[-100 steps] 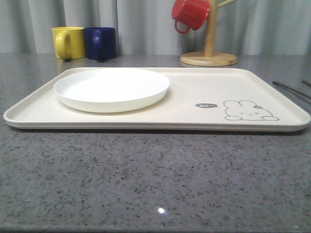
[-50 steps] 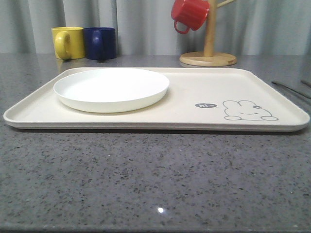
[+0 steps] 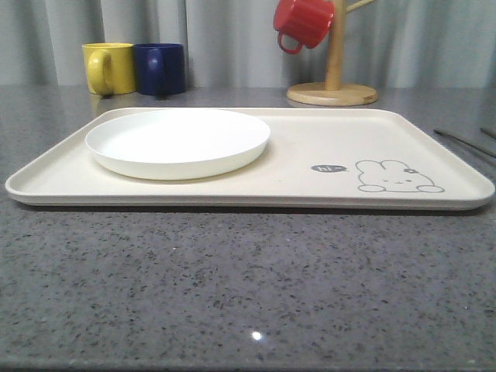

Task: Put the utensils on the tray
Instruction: 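Lower the right gripper onto the silver fork and grasp it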

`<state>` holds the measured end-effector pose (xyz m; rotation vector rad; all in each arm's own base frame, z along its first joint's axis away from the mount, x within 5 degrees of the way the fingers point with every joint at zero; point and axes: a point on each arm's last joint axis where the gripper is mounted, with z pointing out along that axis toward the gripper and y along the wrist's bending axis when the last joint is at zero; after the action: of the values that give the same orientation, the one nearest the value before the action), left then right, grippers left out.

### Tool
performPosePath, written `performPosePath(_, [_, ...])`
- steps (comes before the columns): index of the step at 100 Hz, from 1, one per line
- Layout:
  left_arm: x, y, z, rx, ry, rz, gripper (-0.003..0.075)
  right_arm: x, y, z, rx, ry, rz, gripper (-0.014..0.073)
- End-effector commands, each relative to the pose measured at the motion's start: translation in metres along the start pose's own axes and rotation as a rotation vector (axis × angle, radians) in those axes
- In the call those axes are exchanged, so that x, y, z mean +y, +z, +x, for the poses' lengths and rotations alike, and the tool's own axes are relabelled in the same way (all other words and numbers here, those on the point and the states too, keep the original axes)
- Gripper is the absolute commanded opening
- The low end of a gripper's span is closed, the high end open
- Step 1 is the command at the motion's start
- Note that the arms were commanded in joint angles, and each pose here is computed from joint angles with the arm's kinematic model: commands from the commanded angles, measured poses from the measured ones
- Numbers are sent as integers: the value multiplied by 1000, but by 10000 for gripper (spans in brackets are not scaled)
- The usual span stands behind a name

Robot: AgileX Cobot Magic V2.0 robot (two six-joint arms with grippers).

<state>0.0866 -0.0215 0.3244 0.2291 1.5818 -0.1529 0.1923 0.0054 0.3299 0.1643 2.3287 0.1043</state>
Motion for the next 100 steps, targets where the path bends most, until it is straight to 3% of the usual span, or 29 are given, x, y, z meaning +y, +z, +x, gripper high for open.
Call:
performPosePath(1, [2,-1,-16,-103,-18,-20,-18,2,-10,-14,-95,-5,-17,371])
performPosePath(7, [2,-1,-16,-103,-18,-20,-18,3,-10,-13,-86,8,-28,409])
performPosePath(37, [2,-1,-16,-103,-18,-20,-18,11,-1,-30,-53,-36,-67,392])
performPosePath(72, [2,-1,-16,-103,-18,-20,-18,26,57,-61,75,-82,-107,392])
performPosePath(100, [2,-1,-16,-103,-18,-20,-18,32,104,-64,173,-148,-80,392])
